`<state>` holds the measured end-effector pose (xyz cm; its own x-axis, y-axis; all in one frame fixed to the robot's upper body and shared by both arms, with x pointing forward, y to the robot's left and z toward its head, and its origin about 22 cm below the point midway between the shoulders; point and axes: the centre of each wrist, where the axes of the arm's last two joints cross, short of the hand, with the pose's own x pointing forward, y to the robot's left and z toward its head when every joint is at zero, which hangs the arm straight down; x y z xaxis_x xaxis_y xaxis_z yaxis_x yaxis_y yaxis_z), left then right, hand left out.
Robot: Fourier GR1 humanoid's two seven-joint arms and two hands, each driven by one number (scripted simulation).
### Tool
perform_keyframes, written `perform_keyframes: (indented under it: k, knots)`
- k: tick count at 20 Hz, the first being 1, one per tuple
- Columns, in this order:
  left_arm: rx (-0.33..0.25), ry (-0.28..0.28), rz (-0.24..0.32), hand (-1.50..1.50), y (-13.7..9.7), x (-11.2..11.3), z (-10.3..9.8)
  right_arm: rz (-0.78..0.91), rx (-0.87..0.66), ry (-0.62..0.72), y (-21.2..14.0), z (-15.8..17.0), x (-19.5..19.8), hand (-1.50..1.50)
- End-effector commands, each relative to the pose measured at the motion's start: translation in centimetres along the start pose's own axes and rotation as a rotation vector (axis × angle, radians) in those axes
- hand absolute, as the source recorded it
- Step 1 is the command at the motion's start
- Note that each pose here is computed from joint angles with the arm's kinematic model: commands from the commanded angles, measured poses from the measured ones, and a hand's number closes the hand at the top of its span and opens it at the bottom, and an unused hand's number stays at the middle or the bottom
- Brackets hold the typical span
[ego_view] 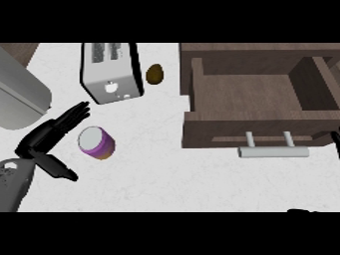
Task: Pick up the can, place it into the drawer and close the drawer
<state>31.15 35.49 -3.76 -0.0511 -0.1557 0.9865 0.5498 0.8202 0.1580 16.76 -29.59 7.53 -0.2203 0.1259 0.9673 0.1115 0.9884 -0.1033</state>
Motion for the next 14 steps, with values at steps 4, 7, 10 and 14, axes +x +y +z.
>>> perform_keyframes:
  k: [4,7,10,14]
  knots:
    - [-0.057,-0.032,0.044,-1.50,0.0,-2.4,1.2,0.009,0.003,0.007,0.2,0.5,0.2,-1.50]
    - [-0.047,-0.048,0.054,-1.50,-1.5,-3.8,0.8,0.001,-0.016,-0.019,-0.4,-0.5,0.1,-1.50]
    - [-0.015,-0.002,0.069,-1.50,1.6,-3.0,1.6,0.003,0.004,-0.018,-0.9,0.4,0.2,-1.50]
    - [-0.043,0.000,0.069,-1.50,-0.2,-3.5,-0.4,-0.020,0.019,-0.022,1.7,-0.4,-0.4,-1.50]
